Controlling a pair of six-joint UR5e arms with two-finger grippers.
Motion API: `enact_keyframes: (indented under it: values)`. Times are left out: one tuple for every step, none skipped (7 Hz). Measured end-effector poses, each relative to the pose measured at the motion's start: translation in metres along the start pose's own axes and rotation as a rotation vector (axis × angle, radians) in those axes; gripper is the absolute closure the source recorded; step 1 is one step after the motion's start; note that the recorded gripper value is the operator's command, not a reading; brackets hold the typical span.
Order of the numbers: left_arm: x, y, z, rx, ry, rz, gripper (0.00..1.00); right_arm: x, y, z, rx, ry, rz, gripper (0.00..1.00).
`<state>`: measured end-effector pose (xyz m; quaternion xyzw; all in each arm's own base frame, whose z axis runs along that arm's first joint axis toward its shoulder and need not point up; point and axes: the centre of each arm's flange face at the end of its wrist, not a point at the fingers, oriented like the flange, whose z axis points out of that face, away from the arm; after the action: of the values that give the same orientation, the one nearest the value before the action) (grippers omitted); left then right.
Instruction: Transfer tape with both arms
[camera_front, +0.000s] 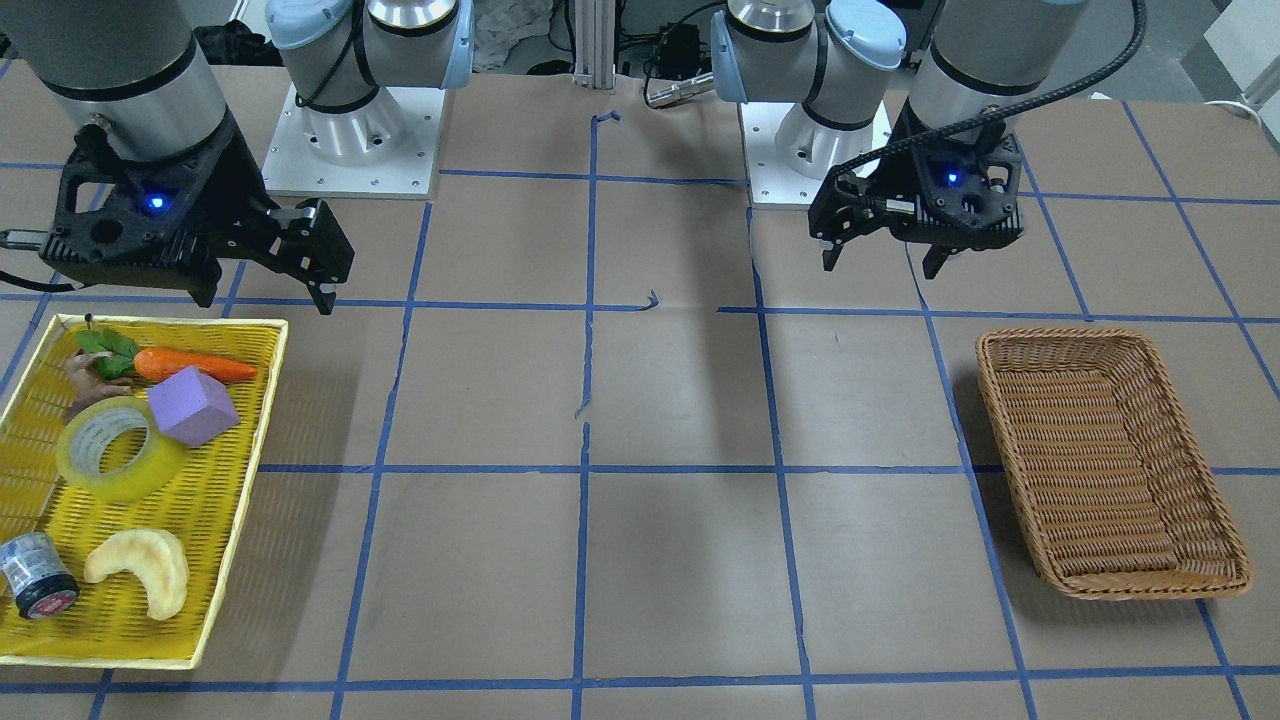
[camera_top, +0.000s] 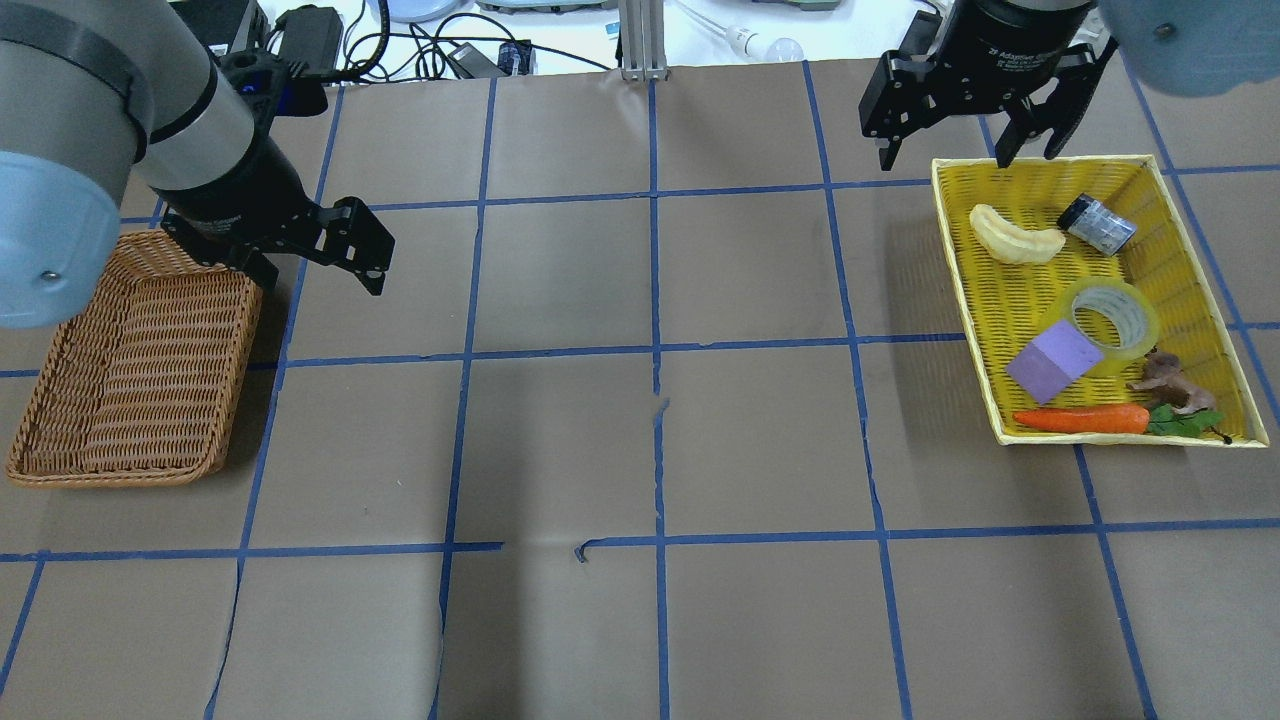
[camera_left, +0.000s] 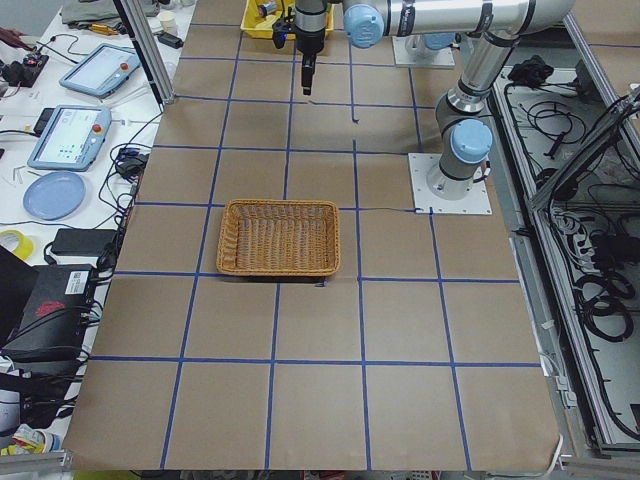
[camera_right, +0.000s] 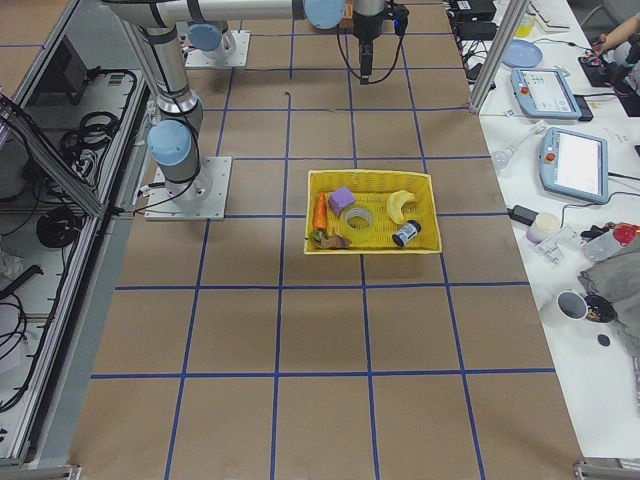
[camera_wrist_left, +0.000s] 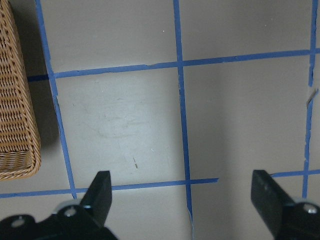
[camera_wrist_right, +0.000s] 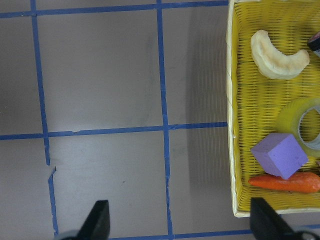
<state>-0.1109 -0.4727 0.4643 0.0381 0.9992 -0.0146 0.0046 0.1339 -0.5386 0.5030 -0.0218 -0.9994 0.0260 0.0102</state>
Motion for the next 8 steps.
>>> enact_keyframes:
  values:
    - [-0.001,0.0,0.002,-0.002,0.001,0.003,0.0,0.0,0.0,0.0,-0.001,-0.003,0.0,0.0]
    - [-0.001,-0.002,0.004,0.002,0.0,0.006,0.0,0.0,0.0,0.0,-0.001,-0.006,0.0,0.0]
    - [-0.002,-0.003,0.005,0.008,-0.001,0.007,0.0,-0.001,0.0,0.0,-0.001,-0.009,0.0,0.0]
    - [-0.002,-0.004,0.006,0.009,-0.001,0.007,0.0,-0.001,0.0,0.0,-0.002,-0.01,0.001,0.0]
    - [-0.002,-0.005,0.009,0.004,0.0,0.008,0.0,0.0,0.0,0.0,-0.004,-0.011,0.001,0.0]
    - [-0.002,-0.007,0.012,-0.001,0.001,0.007,0.0,0.0,0.001,0.0,-0.006,-0.011,0.001,0.0]
    - [-0.003,-0.007,0.013,-0.002,0.0,0.007,0.0,0.0,0.001,0.0,-0.007,-0.011,0.001,0.0]
    - [-0.002,-0.007,0.013,-0.003,0.0,0.008,0.0,0.0,0.001,0.0,-0.008,-0.011,0.001,0.0]
